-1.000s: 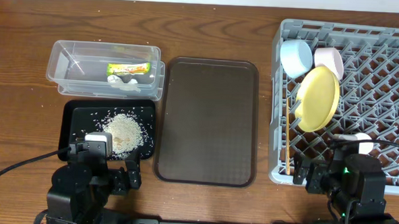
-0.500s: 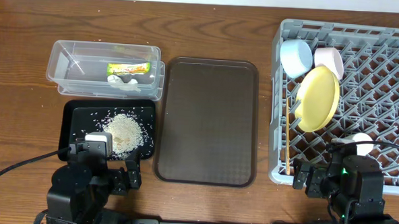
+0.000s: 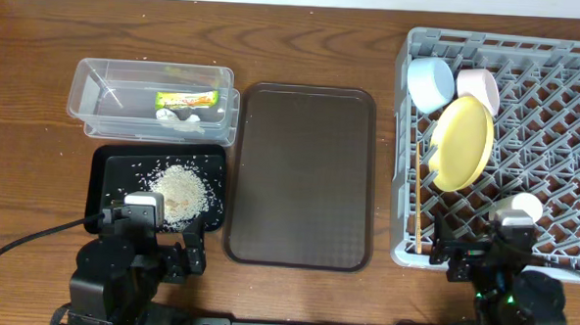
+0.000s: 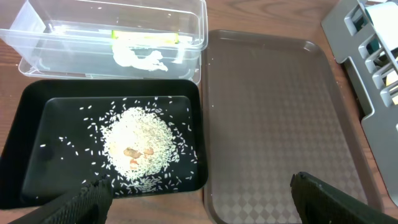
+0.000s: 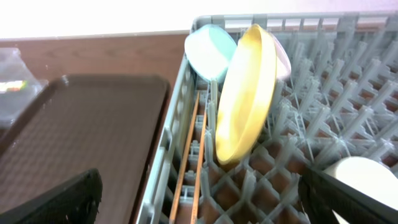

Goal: Sort waste into correct bins and load items into the dishwasher rack

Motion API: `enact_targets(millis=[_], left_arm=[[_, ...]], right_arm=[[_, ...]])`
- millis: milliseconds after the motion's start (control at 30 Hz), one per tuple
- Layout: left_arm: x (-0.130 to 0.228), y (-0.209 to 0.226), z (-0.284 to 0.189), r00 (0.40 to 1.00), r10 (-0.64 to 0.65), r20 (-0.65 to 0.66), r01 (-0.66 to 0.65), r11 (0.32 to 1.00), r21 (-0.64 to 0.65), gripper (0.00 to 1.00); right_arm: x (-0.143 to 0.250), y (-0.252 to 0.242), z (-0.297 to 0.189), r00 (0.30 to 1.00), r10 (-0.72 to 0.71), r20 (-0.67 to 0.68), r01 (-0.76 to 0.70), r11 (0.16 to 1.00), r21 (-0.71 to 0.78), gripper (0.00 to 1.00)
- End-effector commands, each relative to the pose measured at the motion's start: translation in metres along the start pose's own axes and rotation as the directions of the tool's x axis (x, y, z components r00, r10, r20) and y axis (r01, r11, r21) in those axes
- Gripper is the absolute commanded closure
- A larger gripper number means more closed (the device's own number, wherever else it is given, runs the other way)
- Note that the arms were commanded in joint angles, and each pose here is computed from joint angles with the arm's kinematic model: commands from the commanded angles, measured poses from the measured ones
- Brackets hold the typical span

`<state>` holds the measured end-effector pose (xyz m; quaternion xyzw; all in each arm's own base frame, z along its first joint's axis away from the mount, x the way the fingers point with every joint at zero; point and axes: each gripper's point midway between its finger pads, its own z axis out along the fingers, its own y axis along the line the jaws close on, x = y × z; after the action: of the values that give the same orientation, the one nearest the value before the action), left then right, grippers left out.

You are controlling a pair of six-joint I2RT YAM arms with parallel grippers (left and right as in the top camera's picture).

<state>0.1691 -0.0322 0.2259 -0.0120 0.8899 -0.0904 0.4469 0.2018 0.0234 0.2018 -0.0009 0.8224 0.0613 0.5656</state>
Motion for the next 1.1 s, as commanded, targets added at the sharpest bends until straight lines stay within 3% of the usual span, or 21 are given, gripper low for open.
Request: enact_targets(millis=[0, 467, 700, 1067], left_arm=[[0.001, 0.002, 0.001, 1.000, 0.000, -0.002, 0.000, 1.000, -0.012, 0.06], [0.002, 0.002, 0.001, 1.000, 0.000, -0.006, 0.000, 1.000, -0.013, 0.06], [0.006, 0.003, 0.001, 1.000, 0.000, -0.020, -0.001, 1.000, -0.016, 0.05], [0.006, 0.003, 0.001, 1.000, 0.000, -0.020, -0.001, 1.000, -0.016, 0.05]], right_arm=[[0.007, -0.005, 0.010, 0.997, -0.024, 0.077, 0.022, 1.000, 0.017, 0.01], [0.011, -0.008, 0.050, 0.941, -0.013, 0.338, 0.012, 1.000, 0.006, 0.01], [0.028, 0.003, 0.056, 0.954, -0.104, 0.282, 0.118, 0.992, -0.035, 0.01], [0.027, 0.002, 0.056, 0.954, -0.105, 0.282, 0.117, 0.993, -0.027, 0.01]])
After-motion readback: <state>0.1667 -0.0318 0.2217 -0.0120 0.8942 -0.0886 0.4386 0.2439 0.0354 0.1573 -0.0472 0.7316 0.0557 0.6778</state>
